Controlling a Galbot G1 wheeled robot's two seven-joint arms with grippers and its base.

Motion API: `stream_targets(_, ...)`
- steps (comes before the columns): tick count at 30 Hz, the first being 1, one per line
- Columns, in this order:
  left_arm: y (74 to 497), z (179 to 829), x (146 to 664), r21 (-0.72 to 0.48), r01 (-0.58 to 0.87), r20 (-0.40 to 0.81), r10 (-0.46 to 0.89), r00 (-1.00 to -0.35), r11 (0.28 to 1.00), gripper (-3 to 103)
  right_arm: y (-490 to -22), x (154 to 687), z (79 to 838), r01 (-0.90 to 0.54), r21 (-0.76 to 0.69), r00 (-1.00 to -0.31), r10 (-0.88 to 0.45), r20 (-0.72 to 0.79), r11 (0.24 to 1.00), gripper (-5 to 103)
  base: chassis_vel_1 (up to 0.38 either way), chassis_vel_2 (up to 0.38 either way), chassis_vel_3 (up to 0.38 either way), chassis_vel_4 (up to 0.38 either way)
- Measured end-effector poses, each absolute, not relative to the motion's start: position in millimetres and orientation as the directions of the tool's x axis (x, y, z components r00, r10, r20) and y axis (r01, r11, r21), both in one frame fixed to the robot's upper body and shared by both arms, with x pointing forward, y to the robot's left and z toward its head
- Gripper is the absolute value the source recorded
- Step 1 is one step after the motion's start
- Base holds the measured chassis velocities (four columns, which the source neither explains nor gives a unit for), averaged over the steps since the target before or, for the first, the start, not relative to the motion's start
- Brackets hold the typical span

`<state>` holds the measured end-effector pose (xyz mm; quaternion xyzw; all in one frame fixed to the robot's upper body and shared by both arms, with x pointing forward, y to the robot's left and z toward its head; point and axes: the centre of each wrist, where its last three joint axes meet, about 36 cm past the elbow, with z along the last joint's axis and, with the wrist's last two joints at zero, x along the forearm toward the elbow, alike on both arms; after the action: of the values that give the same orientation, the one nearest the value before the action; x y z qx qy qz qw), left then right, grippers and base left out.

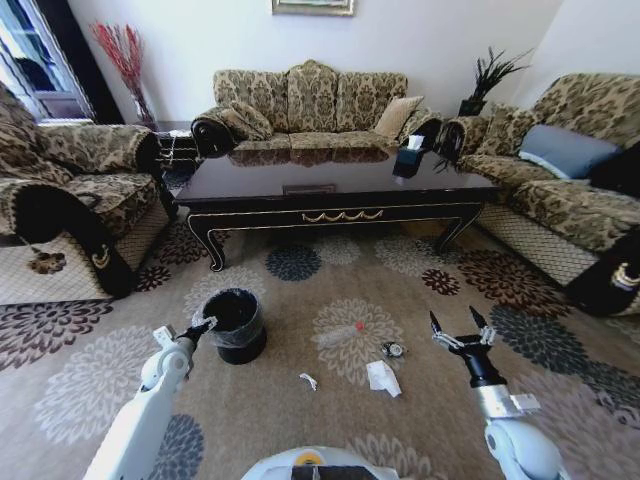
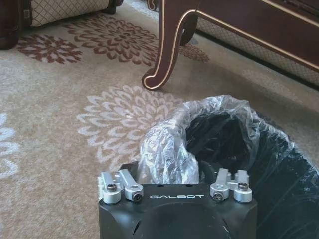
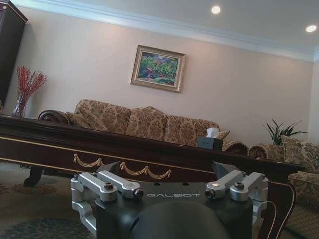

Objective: Move to the front of the table and pick up the trash from the floor, then place it into the trash bin.

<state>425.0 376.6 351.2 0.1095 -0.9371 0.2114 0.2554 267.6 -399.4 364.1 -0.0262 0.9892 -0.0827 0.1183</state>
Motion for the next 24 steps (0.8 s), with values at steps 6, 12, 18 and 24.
stream_targets(6, 378.5, 348.7, 421.2, -0.331, -0.316, 0.531, -0.101, -0.841, 0.889, 57, -399.3, 267.7, 364.1, -0.033, -0.17, -0.971, -0.072, -0.23, 0.985, 100, 0.0, 0.0, 0.0, 0.0)
stream_targets(12, 380.3, 347.8, 414.6, -0.318, -0.319, 0.531, -0.111, -0.84, 0.893, 35, -398.7, 268.2, 364.0, -0.036, -0.169, -0.97, -0.075, -0.23, 0.985, 100, 0.0, 0.0, 0.0, 0.0)
stream_targets(18, 384.6, 349.7, 402.4, -0.296, -0.333, 0.542, -0.13, -0.83, 0.895, 14, -398.9, 271.1, 363.3, -0.035, -0.165, -0.97, -0.074, -0.233, 0.986, 100, 0.0, 0.0, 0.0, 0.0)
stream_targets(24, 393.8, 359.8, 384.1, -0.236, -0.357, 0.573, -0.168, -0.802, 0.904, 4, -397.5, 282.6, 354.3, -0.029, -0.141, -0.974, -0.06, -0.22, 0.99, 100, 0.0, 0.0, 0.0, 0.0)
